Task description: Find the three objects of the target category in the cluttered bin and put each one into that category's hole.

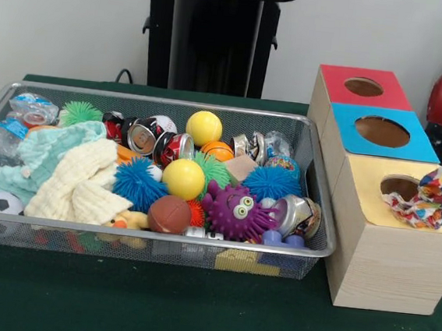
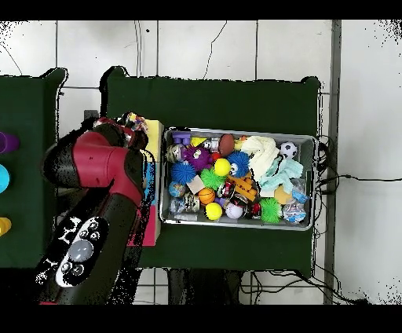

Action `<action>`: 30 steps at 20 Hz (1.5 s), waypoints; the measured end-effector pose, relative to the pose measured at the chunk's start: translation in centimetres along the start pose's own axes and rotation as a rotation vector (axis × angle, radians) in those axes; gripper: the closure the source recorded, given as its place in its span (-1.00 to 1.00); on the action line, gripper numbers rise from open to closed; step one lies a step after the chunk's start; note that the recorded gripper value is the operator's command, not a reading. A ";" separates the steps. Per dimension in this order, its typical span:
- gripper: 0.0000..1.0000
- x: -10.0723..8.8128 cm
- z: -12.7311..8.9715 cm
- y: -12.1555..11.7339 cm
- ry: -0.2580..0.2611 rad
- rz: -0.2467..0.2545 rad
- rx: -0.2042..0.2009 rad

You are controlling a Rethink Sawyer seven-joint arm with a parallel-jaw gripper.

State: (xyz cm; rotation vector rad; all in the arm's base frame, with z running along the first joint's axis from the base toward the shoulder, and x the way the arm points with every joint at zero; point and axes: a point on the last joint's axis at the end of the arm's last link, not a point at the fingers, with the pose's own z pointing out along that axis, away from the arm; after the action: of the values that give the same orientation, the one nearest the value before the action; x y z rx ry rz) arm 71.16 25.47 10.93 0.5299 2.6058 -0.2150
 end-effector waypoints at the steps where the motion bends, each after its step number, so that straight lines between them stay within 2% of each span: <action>1: 1.00 0.0 0.0 0.0 0.007 0.005 -0.004; 3: 1.00 0.0 0.1 -0.1 0.019 0.007 -0.004; 11: 1.00 -0.1 0.9 -2.4 0.161 -0.004 0.039; 22: 1.00 2.7 -1.2 -4.2 0.148 -0.063 0.016; 30: 1.00 4.2 -1.2 -3.4 0.159 -0.109 0.002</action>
State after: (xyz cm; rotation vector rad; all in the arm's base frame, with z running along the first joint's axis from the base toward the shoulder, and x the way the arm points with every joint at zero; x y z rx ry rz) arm 65.87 23.99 10.15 0.4214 2.7933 -0.2194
